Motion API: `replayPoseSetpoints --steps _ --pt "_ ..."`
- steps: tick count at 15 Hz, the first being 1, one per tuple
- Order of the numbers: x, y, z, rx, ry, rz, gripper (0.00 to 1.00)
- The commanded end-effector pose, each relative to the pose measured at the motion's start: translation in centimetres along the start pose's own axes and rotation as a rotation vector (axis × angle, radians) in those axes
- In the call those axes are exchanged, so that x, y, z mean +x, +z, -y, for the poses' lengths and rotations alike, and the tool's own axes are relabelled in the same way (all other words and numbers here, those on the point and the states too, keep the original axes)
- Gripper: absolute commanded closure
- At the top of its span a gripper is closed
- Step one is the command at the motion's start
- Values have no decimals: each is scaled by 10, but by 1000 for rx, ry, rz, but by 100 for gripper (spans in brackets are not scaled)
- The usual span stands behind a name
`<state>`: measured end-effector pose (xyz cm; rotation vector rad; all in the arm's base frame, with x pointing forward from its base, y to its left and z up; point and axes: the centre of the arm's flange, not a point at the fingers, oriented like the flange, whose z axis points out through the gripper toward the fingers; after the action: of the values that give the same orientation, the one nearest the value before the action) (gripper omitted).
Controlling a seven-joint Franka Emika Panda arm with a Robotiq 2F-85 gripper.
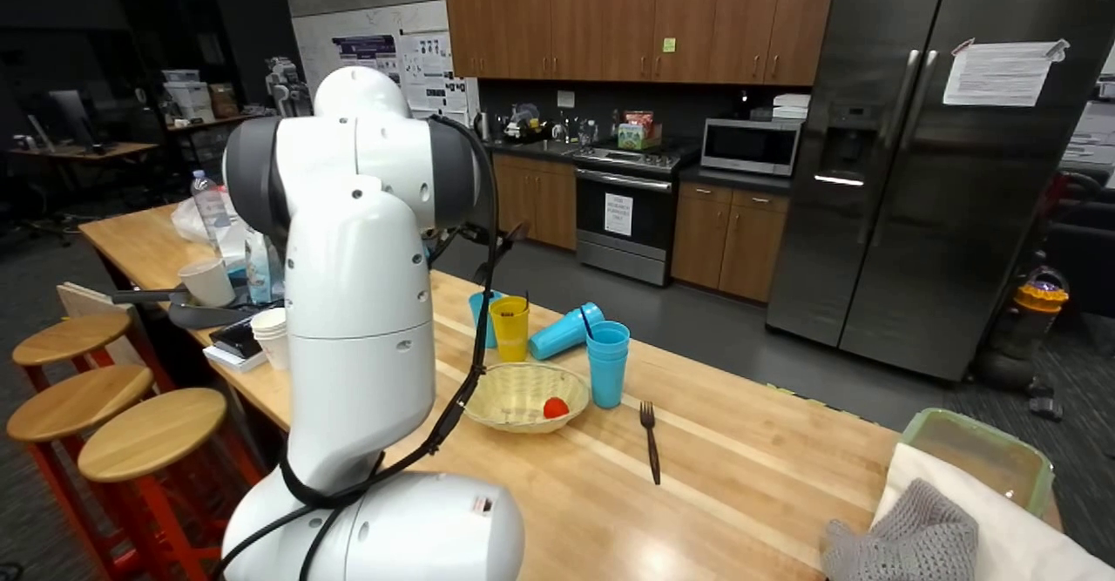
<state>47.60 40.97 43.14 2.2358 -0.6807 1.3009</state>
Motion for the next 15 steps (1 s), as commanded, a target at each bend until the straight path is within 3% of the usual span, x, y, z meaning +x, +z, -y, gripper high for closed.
replayPoseSetpoints --steps 1,13,14,15 --pt "-11 5 5 -82 39 -46 98" --pt "-36 -25 4 -107 63 -74 98" --pt "-37 -25 5 -107 74 -65 68" --pt "-37 -26 5 -109 76 -67 67"
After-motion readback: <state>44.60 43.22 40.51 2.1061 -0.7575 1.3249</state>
